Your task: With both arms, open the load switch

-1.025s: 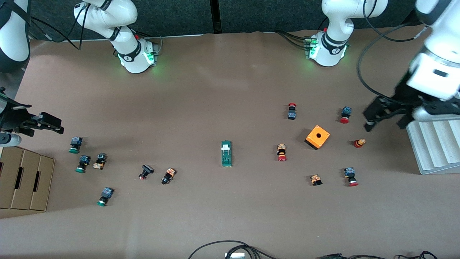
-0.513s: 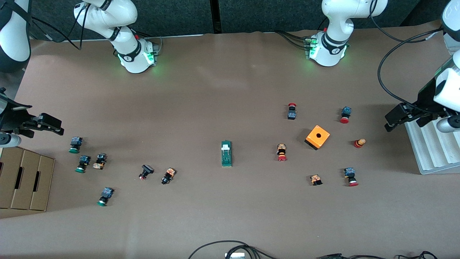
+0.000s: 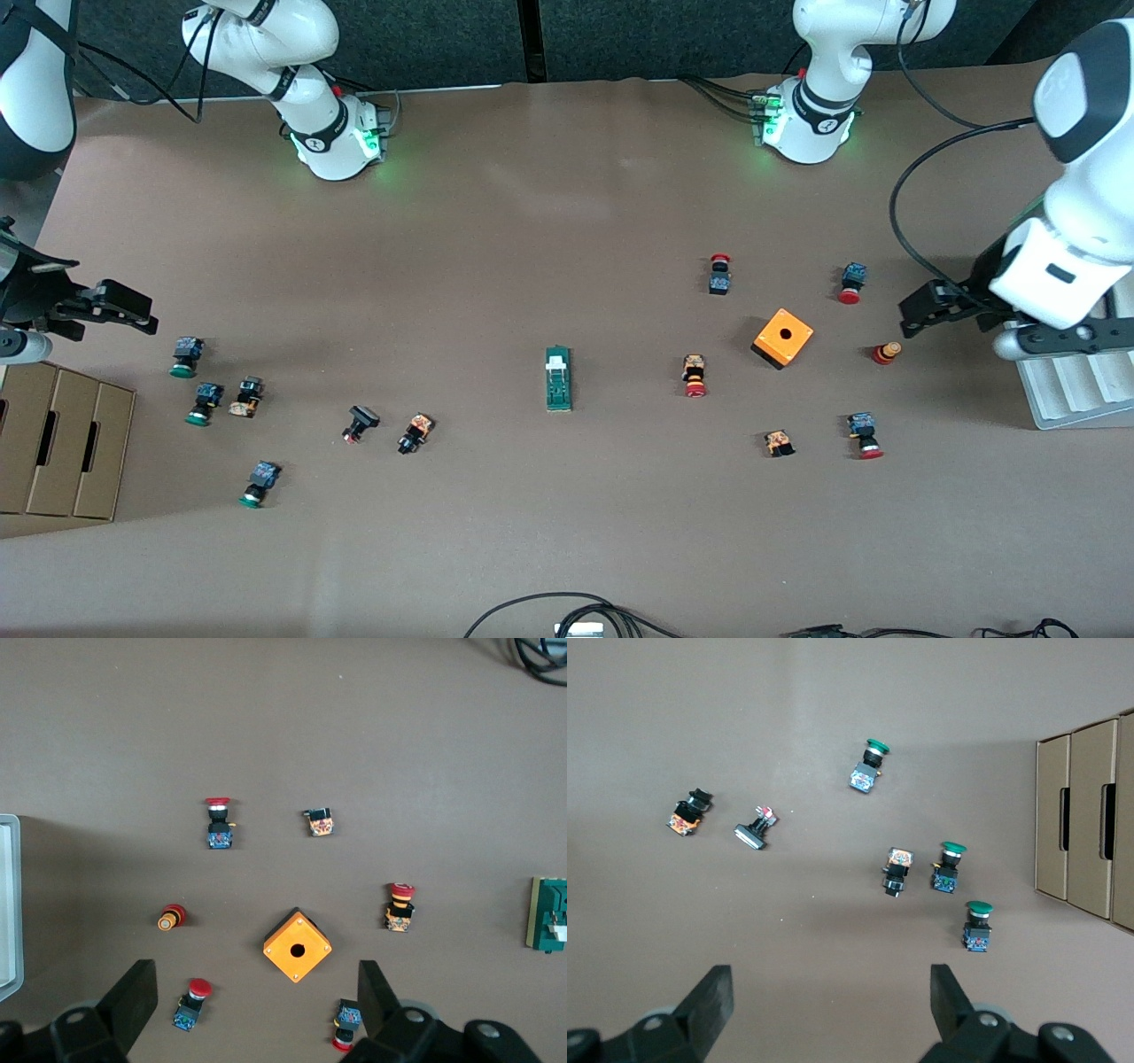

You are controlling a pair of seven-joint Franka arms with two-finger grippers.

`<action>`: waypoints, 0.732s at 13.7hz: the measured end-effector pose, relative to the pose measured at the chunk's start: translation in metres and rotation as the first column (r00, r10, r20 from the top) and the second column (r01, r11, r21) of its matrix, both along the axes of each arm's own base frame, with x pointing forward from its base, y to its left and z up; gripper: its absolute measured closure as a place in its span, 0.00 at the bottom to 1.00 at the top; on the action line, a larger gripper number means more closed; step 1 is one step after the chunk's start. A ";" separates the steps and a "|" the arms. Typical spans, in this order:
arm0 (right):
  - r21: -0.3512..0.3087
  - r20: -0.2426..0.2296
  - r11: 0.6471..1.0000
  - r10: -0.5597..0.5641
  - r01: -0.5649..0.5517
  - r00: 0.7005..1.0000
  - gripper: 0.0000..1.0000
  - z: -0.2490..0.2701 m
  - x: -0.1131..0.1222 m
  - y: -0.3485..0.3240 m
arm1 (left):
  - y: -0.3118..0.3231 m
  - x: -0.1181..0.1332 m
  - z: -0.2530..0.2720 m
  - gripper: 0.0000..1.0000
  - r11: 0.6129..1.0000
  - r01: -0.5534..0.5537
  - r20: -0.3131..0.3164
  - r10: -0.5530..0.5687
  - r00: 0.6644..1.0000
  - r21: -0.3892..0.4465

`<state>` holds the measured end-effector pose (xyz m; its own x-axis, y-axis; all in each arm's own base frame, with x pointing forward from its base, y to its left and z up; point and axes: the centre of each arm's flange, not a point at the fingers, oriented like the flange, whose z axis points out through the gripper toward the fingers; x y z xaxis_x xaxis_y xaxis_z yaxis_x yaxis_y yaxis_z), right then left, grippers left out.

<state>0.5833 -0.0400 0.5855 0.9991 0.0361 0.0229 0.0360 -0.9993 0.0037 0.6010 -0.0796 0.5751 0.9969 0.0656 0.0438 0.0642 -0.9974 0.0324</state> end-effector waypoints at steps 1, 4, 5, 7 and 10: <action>0.000 0.000 1.000 0.001 -0.001 1.000 0.01 0.000 0.000 0.000 | 0.000 0.000 -0.003 0.00 1.000 0.000 -0.011 0.000 1.000 0.001; -0.001 0.001 1.000 0.004 -0.004 1.000 0.01 0.000 0.000 -0.002 | 0.002 0.004 -0.010 0.00 1.000 -0.004 -0.025 0.004 1.000 0.002; -0.001 0.002 1.000 0.005 -0.005 1.000 0.01 0.000 0.000 -0.002 | 0.003 0.005 -0.008 0.00 1.000 -0.005 -0.020 0.005 1.000 0.002; -0.001 0.002 1.000 0.006 -0.006 1.000 0.01 0.000 0.000 -0.003 | 0.007 0.002 0.009 0.00 1.000 -0.012 -0.019 0.012 1.000 0.002; -0.001 0.003 1.000 0.007 -0.007 1.000 0.01 0.000 0.000 -0.002 | 0.013 -0.002 0.033 0.00 1.000 -0.020 -0.011 0.020 1.000 0.003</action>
